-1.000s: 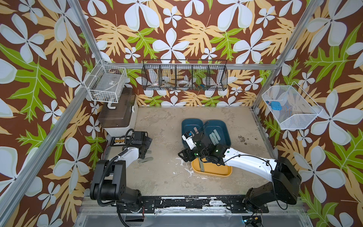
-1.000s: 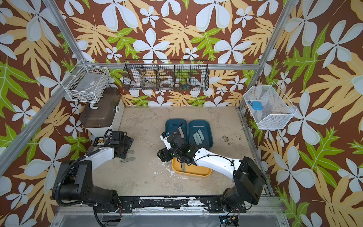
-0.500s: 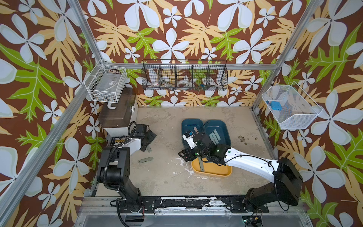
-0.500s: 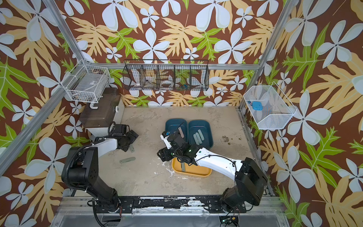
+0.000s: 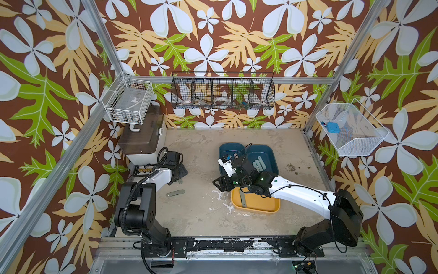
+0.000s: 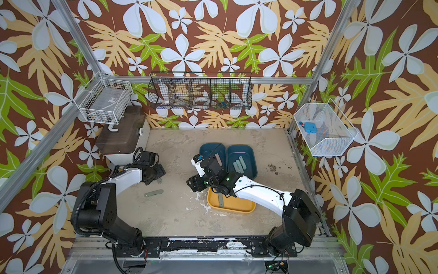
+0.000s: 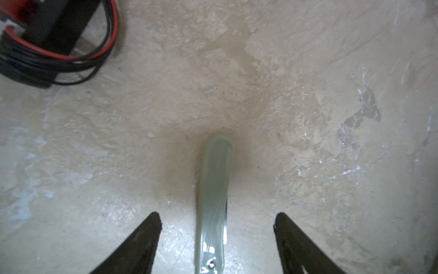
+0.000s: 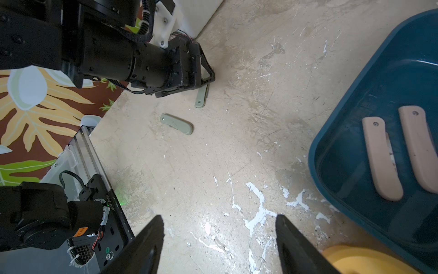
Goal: Place the fruit knives into the storage box by color
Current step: Pick up the fruit knife from the center of the board, then place the fruit knife in the storage box.
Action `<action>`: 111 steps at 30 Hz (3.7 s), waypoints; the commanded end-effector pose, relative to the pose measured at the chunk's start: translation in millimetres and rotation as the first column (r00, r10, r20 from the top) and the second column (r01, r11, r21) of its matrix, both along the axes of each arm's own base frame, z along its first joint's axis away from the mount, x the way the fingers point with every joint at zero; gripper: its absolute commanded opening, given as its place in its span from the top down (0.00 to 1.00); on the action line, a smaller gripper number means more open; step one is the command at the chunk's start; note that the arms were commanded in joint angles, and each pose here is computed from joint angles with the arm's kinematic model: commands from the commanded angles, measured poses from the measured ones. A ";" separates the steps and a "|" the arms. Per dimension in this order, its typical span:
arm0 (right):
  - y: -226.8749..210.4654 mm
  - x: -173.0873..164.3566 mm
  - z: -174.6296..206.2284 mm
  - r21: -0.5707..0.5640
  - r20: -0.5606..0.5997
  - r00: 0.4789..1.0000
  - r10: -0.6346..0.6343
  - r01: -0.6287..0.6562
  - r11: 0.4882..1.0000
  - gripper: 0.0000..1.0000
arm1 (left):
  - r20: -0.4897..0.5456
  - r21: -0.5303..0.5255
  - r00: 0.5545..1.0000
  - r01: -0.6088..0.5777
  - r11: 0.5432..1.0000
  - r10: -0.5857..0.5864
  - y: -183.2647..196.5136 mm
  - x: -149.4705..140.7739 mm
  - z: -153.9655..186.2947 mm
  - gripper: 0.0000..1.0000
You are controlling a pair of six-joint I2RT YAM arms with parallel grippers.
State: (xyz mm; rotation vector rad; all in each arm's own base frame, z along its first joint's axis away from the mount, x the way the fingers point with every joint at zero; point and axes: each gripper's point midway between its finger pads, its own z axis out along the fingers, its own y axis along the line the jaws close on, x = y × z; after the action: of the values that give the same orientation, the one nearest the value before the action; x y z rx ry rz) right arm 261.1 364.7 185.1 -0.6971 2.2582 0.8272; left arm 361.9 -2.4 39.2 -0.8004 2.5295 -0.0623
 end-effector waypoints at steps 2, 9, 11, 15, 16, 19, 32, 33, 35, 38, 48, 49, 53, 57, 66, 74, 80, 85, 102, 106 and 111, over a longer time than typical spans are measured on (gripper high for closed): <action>1.7 0.5 11.3 0.025 0.019 1.000 0.003 -0.003 1.000 0.26 | -0.044 0.046 0.999 0.029 0.999 -0.027 3.6 -3.7 -7.7 0.32; -4.2 -0.4 13.7 0.021 0.032 0.999 -0.009 0.008 1.000 0.26 | -0.070 0.079 0.997 0.029 0.996 -0.023 5.1 -2.5 -17.1 0.43; -5.4 -0.6 13.8 0.021 0.035 0.999 -0.012 0.011 1.000 0.26 | -0.074 0.091 0.997 0.030 0.995 -0.023 4.6 -2.4 -18.9 0.45; -8.0 -1.4 13.9 0.019 0.037 0.999 -0.018 0.017 1.000 0.26 | -0.082 0.116 0.996 0.043 0.992 -0.034 3.4 -1.9 -21.0 0.49; -8.5 -1.5 14.0 0.018 0.039 0.999 -0.018 0.017 1.000 0.25 | -0.083 0.122 0.996 0.045 0.992 -0.035 3.6 -1.5 -20.9 0.50; -10.3 -2.5 14.6 0.020 0.039 0.999 -0.021 0.020 1.000 0.25 | -0.081 0.132 0.996 0.053 0.990 -0.042 3.7 1.6 -19.9 0.53; -15.7 -4.8 17.6 0.024 0.046 0.998 -0.031 0.030 0.999 0.26 | -0.061 0.122 0.995 0.085 0.989 -0.078 -3.6 6.7 -15.2 0.73; -15.9 -4.9 17.8 0.025 0.047 0.998 -0.031 0.030 0.999 0.25 | -0.054 0.122 0.995 0.085 0.989 -0.079 -4.1 7.2 -13.0 0.73; -16.1 -5.0 17.7 0.023 0.047 0.998 -0.031 0.030 0.999 0.26 | -0.045 0.120 0.996 0.088 0.989 -0.083 -4.9 7.8 -8.9 0.74; -16.1 -4.8 17.0 0.022 0.046 0.998 -0.032 0.031 0.999 0.25 | -0.026 0.117 0.996 0.090 0.989 -0.088 -5.9 8.3 -0.6 0.74; -20.0 -2.5 12.5 0.002 0.051 0.998 -0.047 0.047 0.999 0.25 | 0.077 0.067 0.984 0.154 0.986 -0.159 -33.3 6.9 46.6 0.75; -21.7 -2.0 12.0 -0.004 0.056 0.997 -0.051 0.052 0.999 0.25 | 0.093 0.063 0.981 0.166 0.984 -0.171 -40.1 6.4 54.0 0.75; -35.5 2.6 10.3 -0.023 0.072 0.994 -0.087 0.089 0.996 0.25 | 0.165 0.027 0.963 0.213 0.977 -0.215 -71.3 3.5 82.3 0.75; -66.1 11.7 6.6 -0.020 0.057 0.986 -0.159 0.160 0.987 0.25 | 0.227 0.010 0.937 0.271 0.963 -0.266 -108.2 -3.2 109.1 0.75; -163.5 23.8 -2.6 -0.046 0.043 0.936 -0.350 0.352 0.935 0.24 | 0.335 -0.058 0.862 0.421 0.905 -0.379 -206.9 -29.7 153.0 0.75; -232.9 7.5 -17.3 -0.036 -0.012 0.873 -0.487 0.486 0.873 0.24 | 0.342 -0.107 0.802 0.551 0.828 -0.490 -299.1 -63.5 150.6 0.75; -245.2 -10.1 -21.2 -0.030 -0.042 0.857 -0.514 0.513 0.858 0.23 | 0.314 -0.119 0.772 0.610 0.784 -0.553 -352.2 -91.6 129.1 0.75; -249.8 -13.0 -8.7 0.004 -0.029 0.840 -0.542 0.542 0.840 0.23 | 0.277 -0.141 0.759 0.639 0.756 -0.590 -384.2 -107.6 105.9 0.75; -242.4 -6.6 4.6 0.049 -0.020 0.851 -0.525 0.525 0.850 0.23 | 0.178 -0.147 0.744 0.668 0.730 -0.645 -425.9 -119.7 42.7 0.68; -240.8 -5.7 3.7 0.058 -0.027 0.852 -0.523 0.523 0.850 0.23 | 0.167 -0.136 0.738 0.674 0.726 -0.654 -428.9 -118.4 36.6 0.61; -241.2 -4.9 8.0 0.058 -0.019 0.852 -0.523 0.524 0.850 0.23 | 0.177 -0.124 0.743 0.668 0.734 -0.646 -427.3 -115.1 41.9 0.58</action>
State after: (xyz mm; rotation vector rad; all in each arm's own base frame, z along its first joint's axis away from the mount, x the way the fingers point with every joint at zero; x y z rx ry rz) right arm 252.9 122.3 185.2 -0.0282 2.2744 0.6106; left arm 242.6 -430.6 72.6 0.1063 2.6060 -0.5703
